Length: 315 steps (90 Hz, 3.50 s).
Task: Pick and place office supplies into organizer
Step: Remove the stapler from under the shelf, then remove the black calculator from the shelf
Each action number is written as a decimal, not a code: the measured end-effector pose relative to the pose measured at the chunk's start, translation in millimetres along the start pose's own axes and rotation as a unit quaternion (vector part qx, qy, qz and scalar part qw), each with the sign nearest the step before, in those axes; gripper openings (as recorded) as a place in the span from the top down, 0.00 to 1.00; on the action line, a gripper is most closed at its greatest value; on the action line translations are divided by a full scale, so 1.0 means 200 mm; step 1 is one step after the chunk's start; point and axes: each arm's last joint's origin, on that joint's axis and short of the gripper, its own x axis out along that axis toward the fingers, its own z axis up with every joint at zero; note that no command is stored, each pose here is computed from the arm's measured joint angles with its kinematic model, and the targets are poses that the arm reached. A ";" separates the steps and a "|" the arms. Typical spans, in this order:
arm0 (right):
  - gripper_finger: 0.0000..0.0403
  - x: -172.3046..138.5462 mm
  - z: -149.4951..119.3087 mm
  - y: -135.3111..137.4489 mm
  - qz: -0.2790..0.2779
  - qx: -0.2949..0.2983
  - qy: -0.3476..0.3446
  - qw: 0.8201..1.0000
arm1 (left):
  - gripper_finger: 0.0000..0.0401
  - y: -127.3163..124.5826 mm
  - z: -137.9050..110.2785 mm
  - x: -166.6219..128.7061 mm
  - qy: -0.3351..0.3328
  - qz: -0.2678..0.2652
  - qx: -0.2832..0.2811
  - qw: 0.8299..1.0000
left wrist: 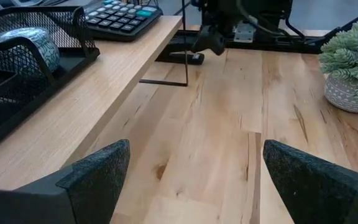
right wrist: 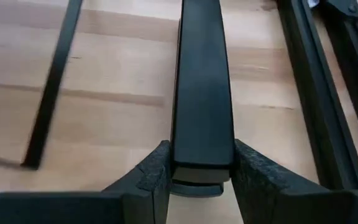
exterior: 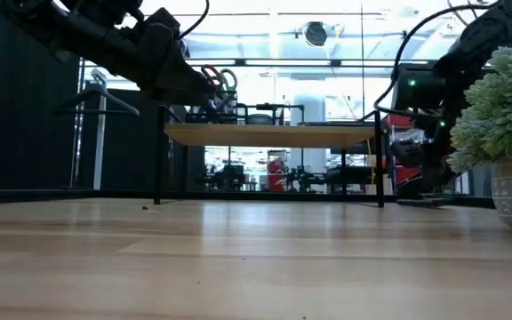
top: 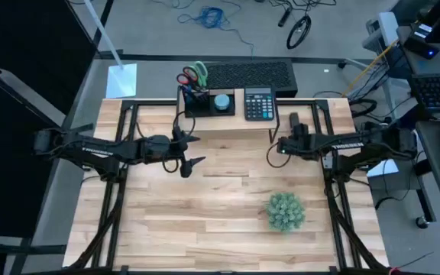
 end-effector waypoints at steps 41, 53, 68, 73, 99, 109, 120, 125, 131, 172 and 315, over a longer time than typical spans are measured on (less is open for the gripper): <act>0.49 0.01 0.01 -0.01 0.012 -0.027 0.038 0.999 | 0.11 0.00 0.00 0.00 0.000 0.000 0.000 1.000; 0.43 -0.04 0.04 0.00 0.044 -0.032 0.054 0.997 | 0.11 0.00 0.00 0.00 0.000 0.000 0.000 1.000; 0.41 -0.18 0.10 -0.01 0.097 -0.037 0.045 0.994 | 0.11 0.00 0.00 0.00 0.000 0.000 0.000 1.000; 0.41 -0.22 0.12 -0.02 0.110 -0.036 0.040 0.992 | 0.11 0.00 0.00 0.00 0.000 0.000 0.000 1.000; 0.40 -0.44 0.23 -0.02 0.205 -0.046 -0.009 0.978 | 0.11 0.00 0.00 0.00 0.000 0.000 -0.005 1.000; 0.40 -0.50 0.29 0.01 0.254 -0.048 -0.049 0.965 | 0.11 0.00 0.03 0.00 0.000 0.007 -0.005 1.000; 0.40 -0.56 0.39 0.05 0.304 -0.063 -0.113 0.944 | 0.11 0.01 0.09 0.01 -0.005 0.014 -0.008 1.000; 0.40 -0.59 0.45 0.07 0.316 -0.074 -0.141 0.935 | 0.11 0.03 0.12 0.01 0.010 0.013 -0.008 1.000; 0.40 -0.61 0.54 0.07 0.329 -0.084 -0.162 0.927 | 0.11 0.06 0.14 0.01 0.041 0.005 -0.009 0.999; 0.40 -0.49 1.17 0.20 0.352 -0.185 -0.187 0.898 | 0.11 0.21 0.19 -0.12 0.095 0.032 -0.028 0.995; 0.47 0.30 1.40 0.15 0.516 -0.291 0.029 0.805 | 0.11 0.24 0.16 -0.17 0.138 0.044 -0.034 0.989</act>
